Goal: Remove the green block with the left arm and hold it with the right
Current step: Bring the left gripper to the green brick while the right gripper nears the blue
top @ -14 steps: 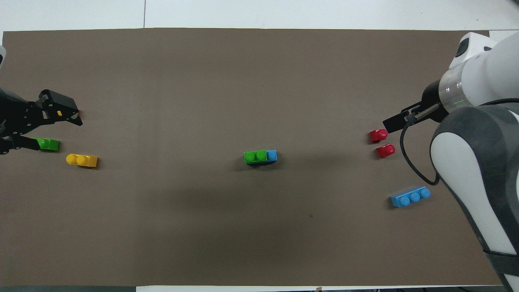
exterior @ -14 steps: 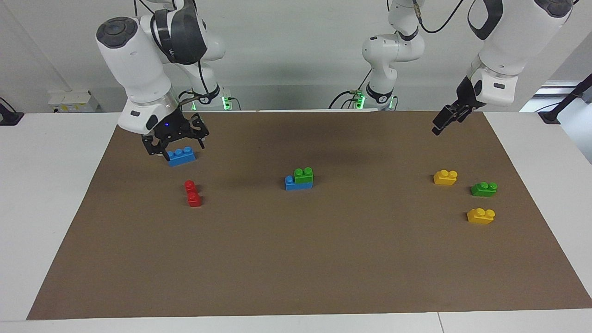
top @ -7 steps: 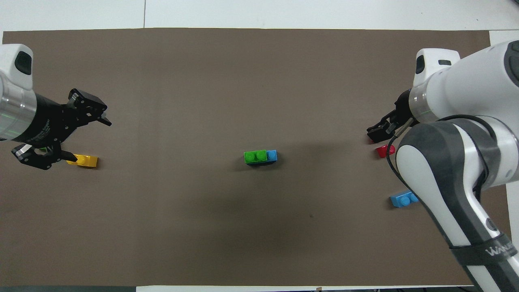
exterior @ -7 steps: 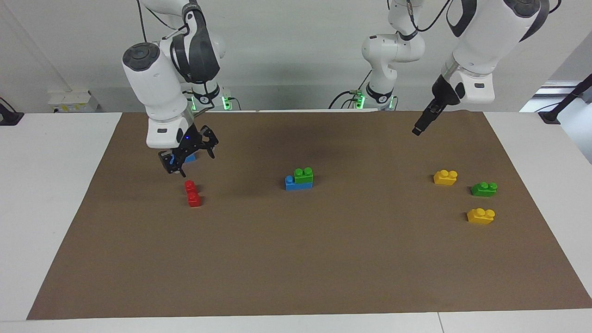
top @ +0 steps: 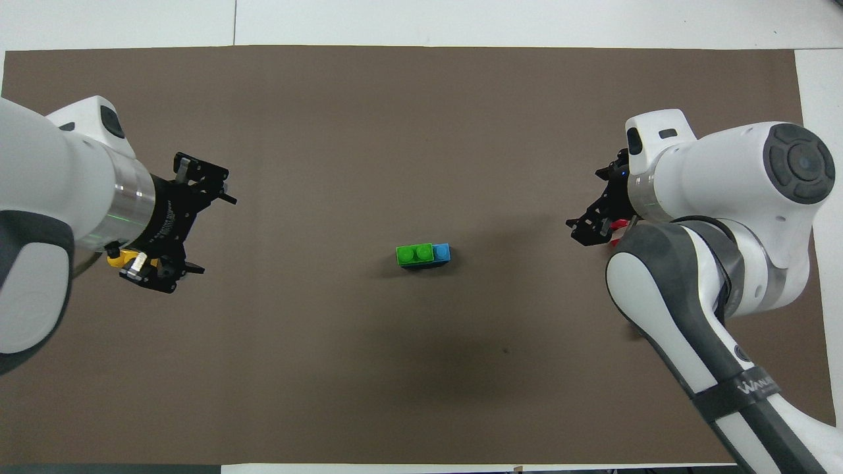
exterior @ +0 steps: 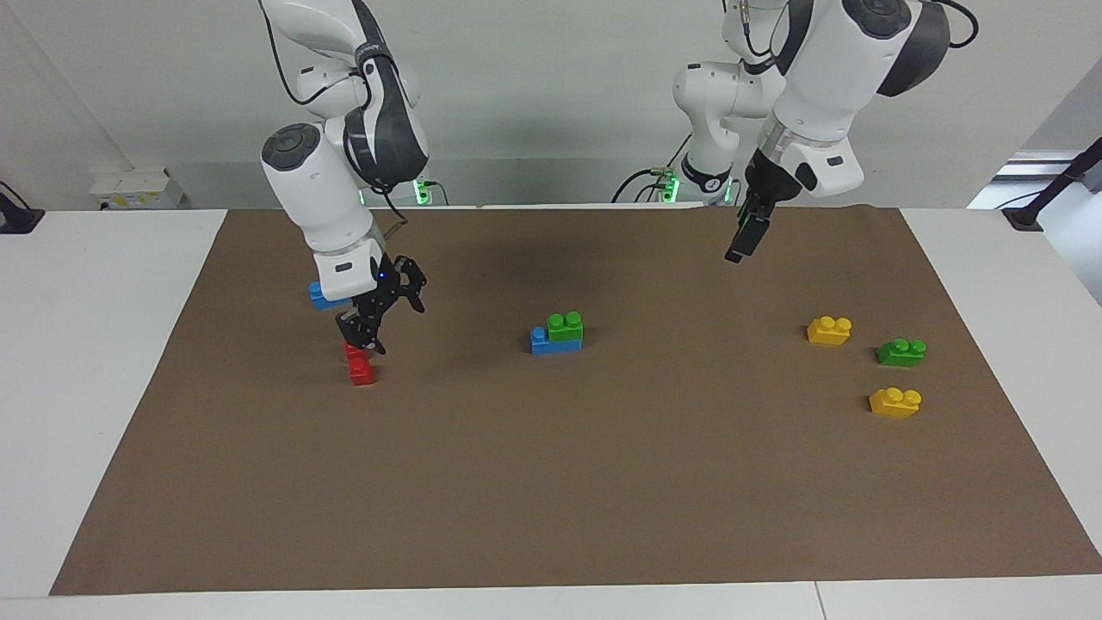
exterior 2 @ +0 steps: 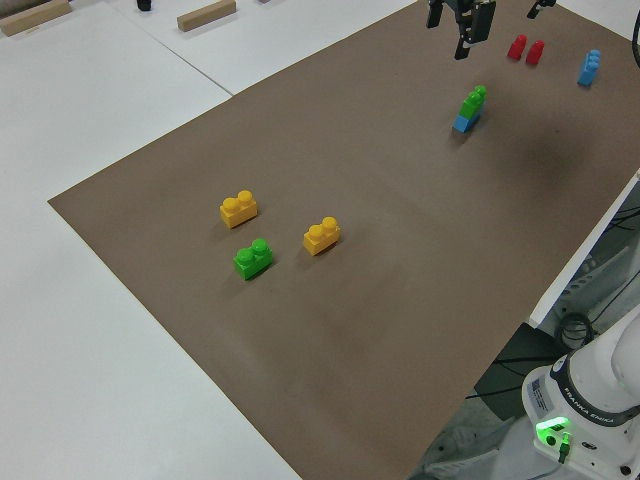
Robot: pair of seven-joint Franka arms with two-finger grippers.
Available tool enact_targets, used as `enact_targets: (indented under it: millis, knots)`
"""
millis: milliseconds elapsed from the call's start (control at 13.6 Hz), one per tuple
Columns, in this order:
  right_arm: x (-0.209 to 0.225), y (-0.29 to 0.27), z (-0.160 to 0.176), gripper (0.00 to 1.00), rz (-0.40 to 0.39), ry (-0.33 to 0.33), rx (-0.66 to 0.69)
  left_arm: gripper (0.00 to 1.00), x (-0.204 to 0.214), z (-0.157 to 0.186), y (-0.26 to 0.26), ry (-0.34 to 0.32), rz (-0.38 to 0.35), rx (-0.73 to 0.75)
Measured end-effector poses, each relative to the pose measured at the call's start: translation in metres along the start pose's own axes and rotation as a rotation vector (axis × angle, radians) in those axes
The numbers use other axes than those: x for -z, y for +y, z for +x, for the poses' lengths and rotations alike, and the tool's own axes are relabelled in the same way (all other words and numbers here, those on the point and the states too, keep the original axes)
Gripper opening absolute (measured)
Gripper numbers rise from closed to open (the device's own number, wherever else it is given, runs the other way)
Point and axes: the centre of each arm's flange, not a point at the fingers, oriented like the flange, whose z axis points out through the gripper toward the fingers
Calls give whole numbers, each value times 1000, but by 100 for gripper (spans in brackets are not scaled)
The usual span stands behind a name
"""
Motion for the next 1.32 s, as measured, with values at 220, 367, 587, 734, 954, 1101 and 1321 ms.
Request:
enact_targets:
  millis: [220, 367, 587, 734, 954, 1101, 1321]
  knots:
    - [-25, -21, 9, 100, 0, 42, 136, 100, -12, -29, -3, 3, -36, 111]
    - [-46, -32, 11, 100, 10, 65, 207, 100, -17, -43, -4, 1, -56, 193]
    - [-71, -48, 15, 100, 19, 98, 283, 100, -35, -80, -4, -7, -63, 283]
    - [-89, -64, 20, 100, 28, 135, 315, 100, -49, -104, -7, -11, -57, 330]
    - [-120, -81, 29, 100, 37, 201, 312, 100, -66, -127, -9, -15, -54, 390]
    - [-137, -90, 35, 100, 42, 230, 325, 100, -80, -140, -6, -19, -52, 438]
    - [-148, -108, 46, 100, 60, 263, 389, 100, -108, -159, 4, -26, -51, 494]
